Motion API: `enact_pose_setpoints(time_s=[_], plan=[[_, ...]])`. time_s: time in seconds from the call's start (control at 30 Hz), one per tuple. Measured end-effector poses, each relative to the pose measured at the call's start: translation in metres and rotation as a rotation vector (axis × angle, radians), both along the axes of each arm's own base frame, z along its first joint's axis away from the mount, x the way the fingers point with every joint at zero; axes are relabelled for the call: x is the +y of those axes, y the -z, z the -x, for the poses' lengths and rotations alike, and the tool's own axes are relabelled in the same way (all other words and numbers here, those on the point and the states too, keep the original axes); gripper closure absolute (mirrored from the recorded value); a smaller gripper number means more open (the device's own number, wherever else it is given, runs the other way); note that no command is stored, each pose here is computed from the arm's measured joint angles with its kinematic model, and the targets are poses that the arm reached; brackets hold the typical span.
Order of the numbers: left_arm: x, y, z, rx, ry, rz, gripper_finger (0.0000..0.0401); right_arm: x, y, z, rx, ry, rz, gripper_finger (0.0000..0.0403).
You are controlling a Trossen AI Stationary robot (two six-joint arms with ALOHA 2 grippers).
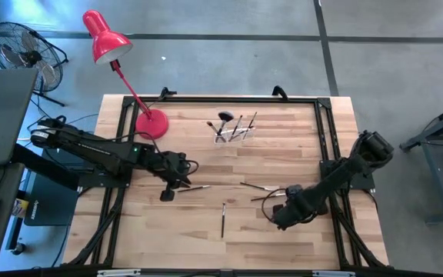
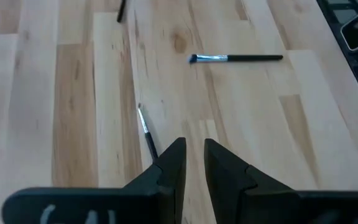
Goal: Put items in baskets/containers
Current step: Adjust the eyeshadow brush on the table
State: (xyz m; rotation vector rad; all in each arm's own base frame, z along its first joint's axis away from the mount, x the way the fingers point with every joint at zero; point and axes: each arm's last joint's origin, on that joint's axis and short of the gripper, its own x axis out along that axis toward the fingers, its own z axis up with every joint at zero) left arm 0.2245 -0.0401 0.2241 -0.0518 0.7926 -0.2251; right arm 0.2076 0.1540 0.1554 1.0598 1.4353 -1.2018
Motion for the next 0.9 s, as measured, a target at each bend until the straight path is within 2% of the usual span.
enact_pose_setpoints(time_s=[0.33, 0.53, 0.6, 0.9], plan=[[0.000, 0.002, 0.002, 0.027, 0.023, -0.017, 0.0346, -0.029, 0.023, -0.001, 0.035, 0.067, 0.051, 0.0403], [0.000, 0.002, 0.002, 0.026, 0.021, -0.015, 0.0346, -0.045, 0.029, -0.006, -0.012, 0.003, 0.091, 0.0403], [0.000, 0.002, 0.002, 0.023, 0.020, -0.015, 0.0346, -0.050, 0.029, -0.007, -0.012, 0.004, 0.124, 0.0403], [0.001, -0.003, -0.003, -0.049, -0.022, -0.036, 0.0346, -0.056, 0.028, -0.010, -0.080, -0.136, 0.263, 0.0403]])
